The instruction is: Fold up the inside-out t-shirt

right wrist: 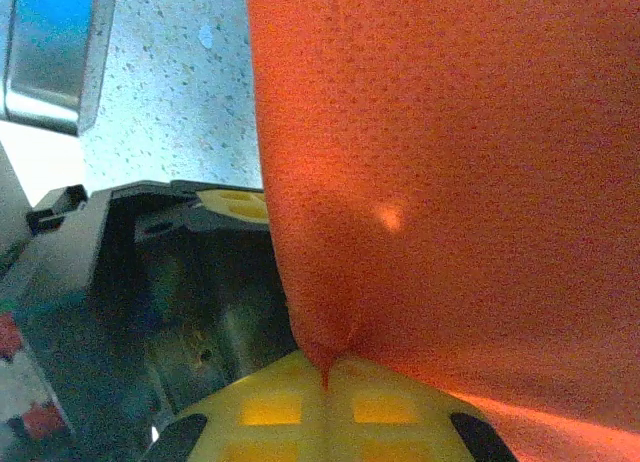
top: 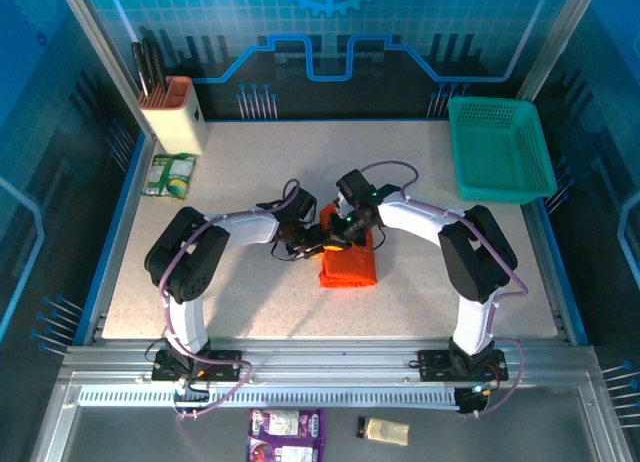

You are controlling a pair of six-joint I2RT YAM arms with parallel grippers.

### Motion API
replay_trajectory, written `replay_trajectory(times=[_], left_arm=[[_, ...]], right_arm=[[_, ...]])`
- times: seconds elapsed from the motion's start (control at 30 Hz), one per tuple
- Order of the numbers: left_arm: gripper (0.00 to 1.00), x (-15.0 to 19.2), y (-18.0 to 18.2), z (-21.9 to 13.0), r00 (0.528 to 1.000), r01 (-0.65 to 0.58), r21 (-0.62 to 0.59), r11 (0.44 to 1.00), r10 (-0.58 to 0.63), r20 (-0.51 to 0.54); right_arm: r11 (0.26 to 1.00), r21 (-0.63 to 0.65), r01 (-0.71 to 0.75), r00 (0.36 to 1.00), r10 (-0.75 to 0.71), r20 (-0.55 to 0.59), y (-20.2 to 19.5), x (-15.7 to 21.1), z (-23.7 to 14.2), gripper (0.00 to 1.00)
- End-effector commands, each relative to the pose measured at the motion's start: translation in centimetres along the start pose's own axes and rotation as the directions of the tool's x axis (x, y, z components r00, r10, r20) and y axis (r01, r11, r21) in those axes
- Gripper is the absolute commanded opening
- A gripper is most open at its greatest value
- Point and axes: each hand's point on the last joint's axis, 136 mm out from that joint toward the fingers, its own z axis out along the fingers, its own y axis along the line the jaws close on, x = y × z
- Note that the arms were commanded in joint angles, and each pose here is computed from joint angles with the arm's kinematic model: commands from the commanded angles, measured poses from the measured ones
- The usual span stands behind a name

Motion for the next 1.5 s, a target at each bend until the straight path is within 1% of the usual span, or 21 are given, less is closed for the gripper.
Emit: replay_trajectory(times=[0.0, 0.13, 0.33, 0.4, 0.47, 0.53, 0.63, 0.73, 0.8, 0.93, 1.07, 1.13, 1.23, 1.33, 1.47], left_arm=[[0.03, 2.2, 2.0, 1.1, 0.997, 0.035, -0.043, 0.998, -0.038, -0.070], [0.04, 2.0, 2.4, 0.2, 0.998, 0.044, -0.047, 0.998, -0.046, -0.049], [0.06, 1.6, 4.9, -2.3, 0.996, 0.084, -0.088, 0.993, -0.085, -0.006], [0.06, 1.4, 5.4, -3.5, 0.996, 0.093, -0.087, 0.992, -0.092, 0.013], [0.07, 1.1, 5.6, -4.8, 0.996, 0.089, -0.096, 0.991, -0.086, 0.034], [0.07, 0.8, 5.3, -6.0, 0.996, 0.074, -0.104, 0.992, -0.068, 0.057], [0.07, 0.3, 3.6, -7.7, 0.996, 0.038, -0.070, 0.997, -0.032, 0.081], [0.07, 0.6, 0.8, -8.7, 0.996, -0.022, -0.020, 1.000, 0.024, 0.081], [0.07, 1.2, -1.6, -8.9, 0.995, -0.076, 0.008, 0.997, 0.076, 0.069], [0.07, 3.5, -6.0, -8.2, 0.986, -0.164, 0.058, 0.985, 0.163, 0.016], [0.07, 6.2, -8.1, -5.9, 0.978, -0.197, 0.088, 0.976, 0.202, -0.056], [0.07, 7.2, -7.6, -4.3, 0.976, -0.187, 0.075, 0.980, 0.194, -0.095], [0.06, 7.9, -5.2, -2.3, 0.980, -0.151, 0.021, 0.988, 0.152, -0.132], [0.05, 7.8, -1.7, -1.1, 0.985, -0.112, -0.065, 0.992, 0.102, -0.140], [0.05, 6.8, 1.9, -0.9, 0.993, -0.034, -0.109, 0.993, 0.021, -0.118]], right_arm=[[0.999, -0.044, -0.008, 0.999, 0.007, -0.037, 0.7, 0.8, 1.2, 0.00], [0.999, -0.038, -0.014, 0.999, 0.012, -0.048, 0.2, 1.1, 1.6, 0.01], [0.998, -0.058, -0.008, 0.999, 0.005, -0.053, 0.6, 1.7, 0.8, 0.10], [0.996, -0.088, 0.007, 0.998, -0.012, -0.056, 1.4, 1.8, 0.0, 0.17], [0.994, -0.105, 0.025, 0.998, -0.030, -0.051, 2.0, 1.8, -1.1, 0.29], [0.993, -0.107, 0.038, 0.999, -0.042, -0.031, 2.2, 1.5, -2.4, 0.36], [0.992, -0.111, 0.054, 0.999, -0.053, 0.011, 2.2, 0.5, -4.3, 0.38], [0.991, -0.115, 0.062, 0.997, -0.056, 0.052, 1.6, -1.4, -5.4, 0.38], [0.988, -0.131, 0.076, 0.996, -0.069, 0.057, 1.6, -2.6, -5.6, 0.38], [0.979, -0.180, 0.094, 0.995, -0.089, 0.036, 1.9, -4.8, -4.7, 0.36], [0.966, -0.237, 0.100, 0.995, -0.101, 0.008, 2.6, -6.6, -3.2, 0.35], [0.967, -0.241, 0.087, 0.996, -0.091, -0.006, 2.2, -7.5, -2.1, 0.35], [0.974, -0.220, 0.056, 0.998, -0.060, -0.013, 0.7, -9.0, -0.7, 0.33], [0.986, -0.167, 0.015, 1.000, -0.015, 0.000, -1.8, -10.2, 0.1, 0.32], [0.993, -0.105, -0.053, 0.998, 0.054, 0.011, -5.8, -10.3, -0.2, 0.30]])
